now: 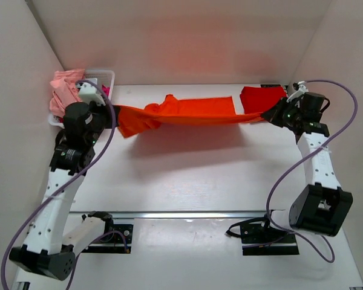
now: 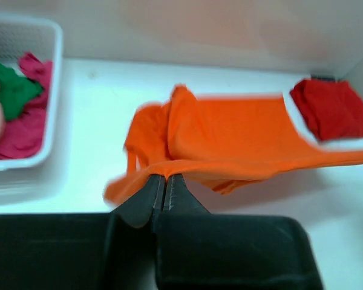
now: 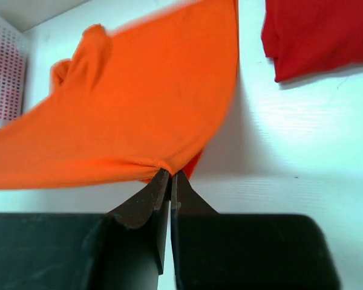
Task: Fold and stack the t-shirts
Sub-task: Flatten out the tshirt
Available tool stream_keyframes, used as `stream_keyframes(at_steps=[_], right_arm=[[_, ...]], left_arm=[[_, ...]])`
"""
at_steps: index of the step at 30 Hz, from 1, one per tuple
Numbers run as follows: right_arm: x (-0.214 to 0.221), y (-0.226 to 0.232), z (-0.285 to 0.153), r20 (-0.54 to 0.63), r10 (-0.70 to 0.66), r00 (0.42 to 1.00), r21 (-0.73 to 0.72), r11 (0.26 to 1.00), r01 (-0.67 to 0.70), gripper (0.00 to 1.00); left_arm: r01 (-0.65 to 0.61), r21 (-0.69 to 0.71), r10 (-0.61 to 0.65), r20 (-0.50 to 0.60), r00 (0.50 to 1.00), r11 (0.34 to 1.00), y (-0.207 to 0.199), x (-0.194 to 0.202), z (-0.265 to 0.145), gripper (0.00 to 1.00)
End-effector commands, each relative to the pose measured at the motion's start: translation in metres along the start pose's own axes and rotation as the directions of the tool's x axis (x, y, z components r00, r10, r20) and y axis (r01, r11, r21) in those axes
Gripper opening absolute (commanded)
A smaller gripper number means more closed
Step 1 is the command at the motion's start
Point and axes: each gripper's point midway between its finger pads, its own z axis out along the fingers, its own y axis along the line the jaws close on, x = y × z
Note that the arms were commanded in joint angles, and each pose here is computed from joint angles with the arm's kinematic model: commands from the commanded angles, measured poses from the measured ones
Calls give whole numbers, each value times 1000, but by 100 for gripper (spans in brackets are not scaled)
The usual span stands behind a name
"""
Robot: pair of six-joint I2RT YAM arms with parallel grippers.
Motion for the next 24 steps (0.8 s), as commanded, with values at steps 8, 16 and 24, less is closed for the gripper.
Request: stream_keyframes(at_steps=[8, 16, 24], right_arm=[[-135, 175, -144, 513, -349, 784, -73, 892, 445, 0], [-134, 179, -159, 525, -363, 770, -84, 878, 471, 0], [-132, 183, -101, 479, -394, 784, -110, 860, 499, 0]], left_arm=[[-63, 104, 3, 495, 869, 993, -47, -208, -127, 0], [-101, 207, -23, 522, 853, 973, -73, -238, -121, 0], [-155, 185, 60, 437, 898, 970, -73, -226, -37, 0]])
